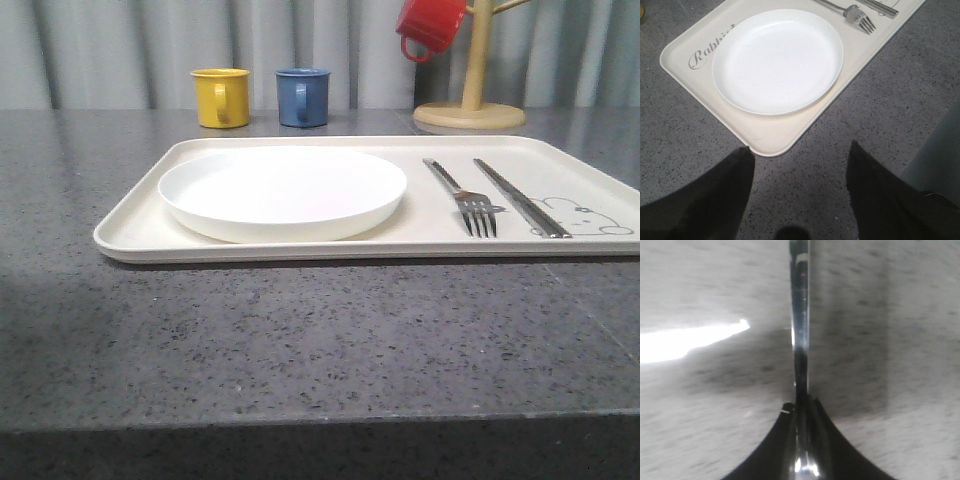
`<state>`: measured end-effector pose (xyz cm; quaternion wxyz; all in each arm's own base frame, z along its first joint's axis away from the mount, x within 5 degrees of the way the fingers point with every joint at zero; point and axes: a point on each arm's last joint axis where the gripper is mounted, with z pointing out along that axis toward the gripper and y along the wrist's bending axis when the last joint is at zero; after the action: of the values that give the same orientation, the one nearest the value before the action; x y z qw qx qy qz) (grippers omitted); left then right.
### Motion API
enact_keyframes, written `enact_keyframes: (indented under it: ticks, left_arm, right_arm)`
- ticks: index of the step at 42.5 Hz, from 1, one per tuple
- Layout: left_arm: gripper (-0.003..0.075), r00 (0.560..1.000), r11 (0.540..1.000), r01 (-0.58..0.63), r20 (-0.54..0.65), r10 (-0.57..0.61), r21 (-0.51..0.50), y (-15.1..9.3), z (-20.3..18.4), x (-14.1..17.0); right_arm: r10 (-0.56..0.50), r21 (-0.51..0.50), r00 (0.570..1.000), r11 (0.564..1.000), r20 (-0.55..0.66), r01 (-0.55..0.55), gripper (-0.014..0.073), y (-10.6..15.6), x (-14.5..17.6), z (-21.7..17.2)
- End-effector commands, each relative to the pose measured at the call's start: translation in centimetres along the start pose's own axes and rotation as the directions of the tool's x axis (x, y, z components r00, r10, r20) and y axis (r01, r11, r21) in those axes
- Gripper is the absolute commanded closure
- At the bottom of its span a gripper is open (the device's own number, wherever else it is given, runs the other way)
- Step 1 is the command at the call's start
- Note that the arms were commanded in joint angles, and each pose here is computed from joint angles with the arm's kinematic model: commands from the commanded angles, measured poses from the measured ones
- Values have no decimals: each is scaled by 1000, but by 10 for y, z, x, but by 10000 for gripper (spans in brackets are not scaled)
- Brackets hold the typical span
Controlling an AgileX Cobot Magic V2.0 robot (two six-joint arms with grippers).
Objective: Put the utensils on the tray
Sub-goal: 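Grasp the silver spoon with the right gripper and lift it, then lower the spoon onto the tray beside the chopsticks and release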
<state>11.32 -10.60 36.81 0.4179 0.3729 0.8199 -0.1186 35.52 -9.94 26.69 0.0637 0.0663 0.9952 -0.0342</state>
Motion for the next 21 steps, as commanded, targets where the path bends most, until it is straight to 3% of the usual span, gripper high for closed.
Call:
enact_keyframes:
  ticks: [1, 15, 21]
  left_arm:
    - [312, 995, 1000, 7, 102, -7, 1, 0, -7, -13]
    - [312, 995, 1000, 7, 102, -7, 1, 0, -7, -13]
    - [312, 995, 1000, 7, 102, -7, 1, 0, -7, -13]
  right_arm:
    - [-20, -65, 995, 998, 95, 26, 609, 19, 11, -48]
    - [-176, -257, 973, 943, 147, 209, 609, 107, 24, -74]
    - [-155, -303, 973, 931, 172, 202, 609, 127, 25, -77]
